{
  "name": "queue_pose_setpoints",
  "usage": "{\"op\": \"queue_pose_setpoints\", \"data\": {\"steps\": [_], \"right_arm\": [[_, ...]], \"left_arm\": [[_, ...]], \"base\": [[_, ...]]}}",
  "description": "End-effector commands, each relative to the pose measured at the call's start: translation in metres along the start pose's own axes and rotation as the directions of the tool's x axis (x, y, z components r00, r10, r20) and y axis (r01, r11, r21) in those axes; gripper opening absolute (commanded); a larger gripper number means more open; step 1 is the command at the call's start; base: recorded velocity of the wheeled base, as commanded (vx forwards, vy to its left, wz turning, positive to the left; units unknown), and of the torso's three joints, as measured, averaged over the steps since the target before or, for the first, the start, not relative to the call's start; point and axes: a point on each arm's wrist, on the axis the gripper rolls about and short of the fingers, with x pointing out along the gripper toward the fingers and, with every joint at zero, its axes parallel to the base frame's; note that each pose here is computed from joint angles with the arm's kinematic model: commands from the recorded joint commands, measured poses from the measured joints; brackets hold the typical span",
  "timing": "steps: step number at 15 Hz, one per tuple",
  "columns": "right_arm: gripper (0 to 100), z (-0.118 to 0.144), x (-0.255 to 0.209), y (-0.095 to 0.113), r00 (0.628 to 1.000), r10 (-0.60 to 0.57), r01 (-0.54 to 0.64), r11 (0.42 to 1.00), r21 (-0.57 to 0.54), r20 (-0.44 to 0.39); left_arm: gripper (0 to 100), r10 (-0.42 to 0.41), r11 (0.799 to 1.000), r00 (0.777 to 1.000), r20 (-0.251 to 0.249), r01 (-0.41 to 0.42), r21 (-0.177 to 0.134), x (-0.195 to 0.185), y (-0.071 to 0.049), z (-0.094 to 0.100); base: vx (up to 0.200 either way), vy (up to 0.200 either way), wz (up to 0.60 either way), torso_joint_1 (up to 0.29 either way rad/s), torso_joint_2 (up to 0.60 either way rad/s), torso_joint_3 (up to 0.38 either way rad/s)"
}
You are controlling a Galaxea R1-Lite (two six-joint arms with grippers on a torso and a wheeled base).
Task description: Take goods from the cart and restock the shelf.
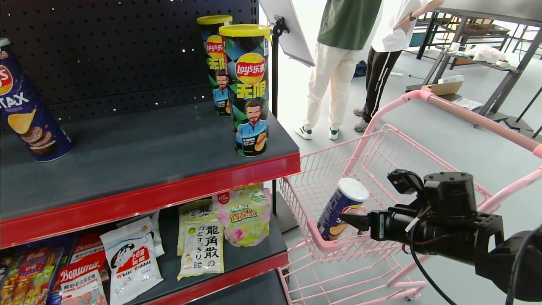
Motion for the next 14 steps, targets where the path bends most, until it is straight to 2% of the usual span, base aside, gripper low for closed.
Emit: {"op": "queue_pose_setpoints", "data": {"steps": [1,7,14], "right_arm": [[100,0.003,0.009,0.002,1.000,0.005,-0.005,1.000,-0.007,-0.001],[100,0.011,0.046,-0.002,0.998,-0.065,0.066,0.998,-0.011,0.017],[100,0.010,0.061,-0.005,0.995,-0.099,0.100,0.995,-0.006,0.016]], "left_arm": [[100,0.001,1.000,1.000,-0.001,-0.001,-0.001,0.000,0.000,0.000],[100,0.001,1.000,1.000,-0.001,-0.001,0.001,0.000,0.000,0.000],[100,0.001,1.000,1.000,-0.001,-0.001,0.001,0.000,0.000,0.000]], "base": [[0.000,0.000,0.00,0.000,0.00,0.000],[0.000,0.000,0.00,0.000,0.00,0.000],[0.000,0.000,0.00,0.000,0.00,0.000]]}}
